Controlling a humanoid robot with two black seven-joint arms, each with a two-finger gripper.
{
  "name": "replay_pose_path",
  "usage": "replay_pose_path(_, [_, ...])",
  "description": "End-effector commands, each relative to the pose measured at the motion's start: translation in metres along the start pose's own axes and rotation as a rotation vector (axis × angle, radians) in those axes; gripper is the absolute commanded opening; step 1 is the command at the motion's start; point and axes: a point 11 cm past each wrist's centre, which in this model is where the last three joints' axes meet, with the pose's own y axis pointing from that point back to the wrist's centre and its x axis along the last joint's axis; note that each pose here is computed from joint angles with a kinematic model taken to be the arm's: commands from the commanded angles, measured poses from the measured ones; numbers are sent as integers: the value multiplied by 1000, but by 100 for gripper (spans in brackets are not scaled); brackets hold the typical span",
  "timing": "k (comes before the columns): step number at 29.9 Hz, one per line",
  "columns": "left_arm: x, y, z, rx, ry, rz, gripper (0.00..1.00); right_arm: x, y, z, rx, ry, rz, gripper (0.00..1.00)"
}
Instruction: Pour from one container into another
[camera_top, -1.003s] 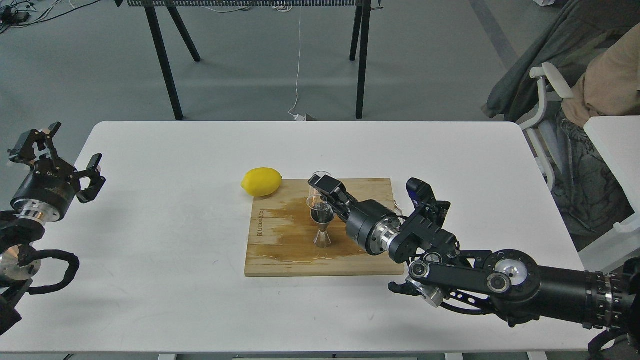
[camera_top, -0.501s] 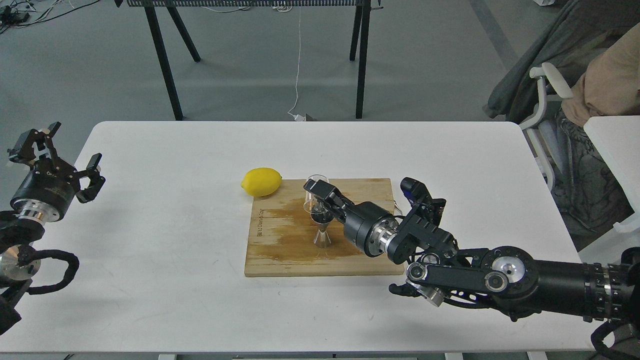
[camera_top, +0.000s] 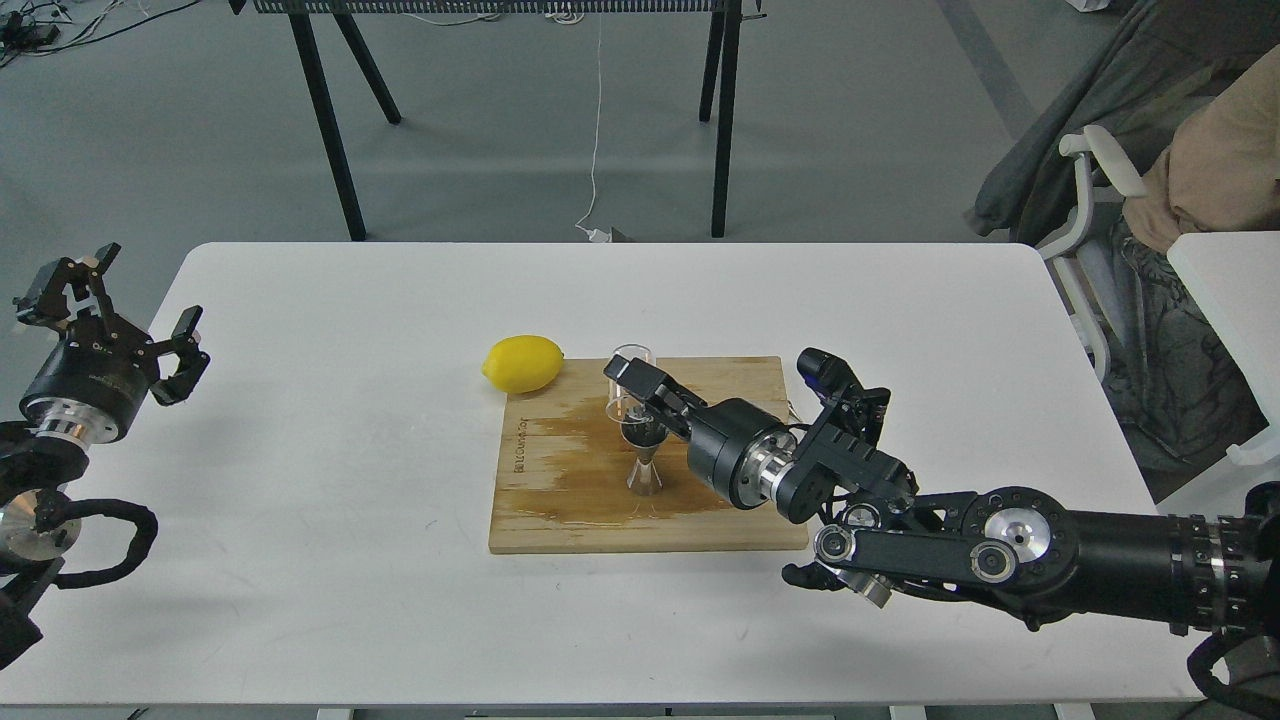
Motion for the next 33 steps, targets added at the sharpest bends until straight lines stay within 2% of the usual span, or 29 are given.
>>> replay_pose_path(1, [0, 0, 0, -1, 0, 1, 97, 0, 0, 0, 3, 4, -1, 37])
replay_pose_path(19, [0, 0, 0, -1, 0, 1, 97, 8, 4, -7, 78, 0, 16, 37])
replay_pose_path(33, [0, 0, 0, 2, -1, 0, 97, 13, 7, 0, 63, 12, 25, 37])
